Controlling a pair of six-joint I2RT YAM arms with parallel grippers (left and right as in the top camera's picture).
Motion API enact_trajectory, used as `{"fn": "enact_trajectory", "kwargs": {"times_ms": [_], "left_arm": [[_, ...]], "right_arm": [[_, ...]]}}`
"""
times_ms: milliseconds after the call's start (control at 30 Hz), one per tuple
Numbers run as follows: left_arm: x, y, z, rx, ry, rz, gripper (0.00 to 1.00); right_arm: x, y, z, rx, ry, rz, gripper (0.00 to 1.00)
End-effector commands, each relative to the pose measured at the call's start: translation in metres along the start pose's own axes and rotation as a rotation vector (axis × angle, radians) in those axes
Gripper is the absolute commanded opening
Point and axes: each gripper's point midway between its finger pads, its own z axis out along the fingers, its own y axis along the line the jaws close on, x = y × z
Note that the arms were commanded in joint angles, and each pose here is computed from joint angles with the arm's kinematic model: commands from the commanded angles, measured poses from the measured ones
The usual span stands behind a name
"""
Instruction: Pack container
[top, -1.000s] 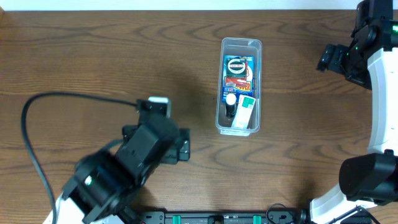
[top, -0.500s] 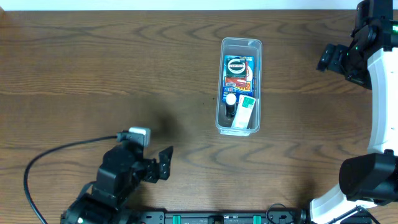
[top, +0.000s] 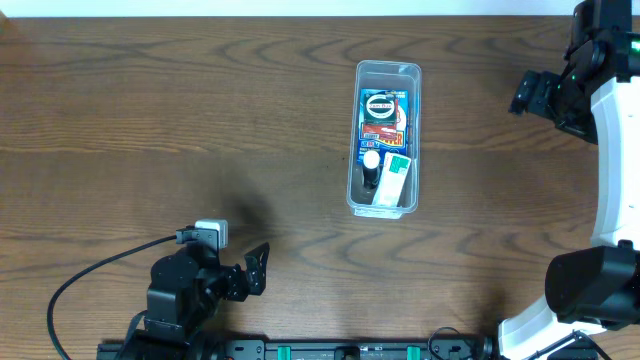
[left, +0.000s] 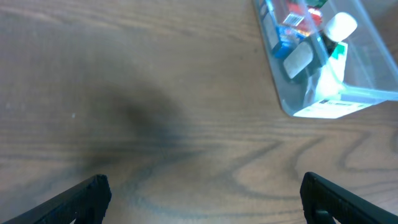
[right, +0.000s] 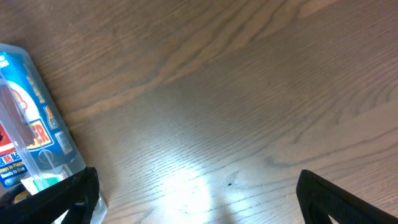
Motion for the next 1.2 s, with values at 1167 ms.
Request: {"fn": "enact_trajectory", "kwargs": {"times_ms": [1167], "left_arm": [[-0.053,0.025,0.016,0.007,-0.496,0.065,0.98]], "right_arm": [[-0.001,-0.004,0.000,0.009,-0.002,0.021,0.99]]}}
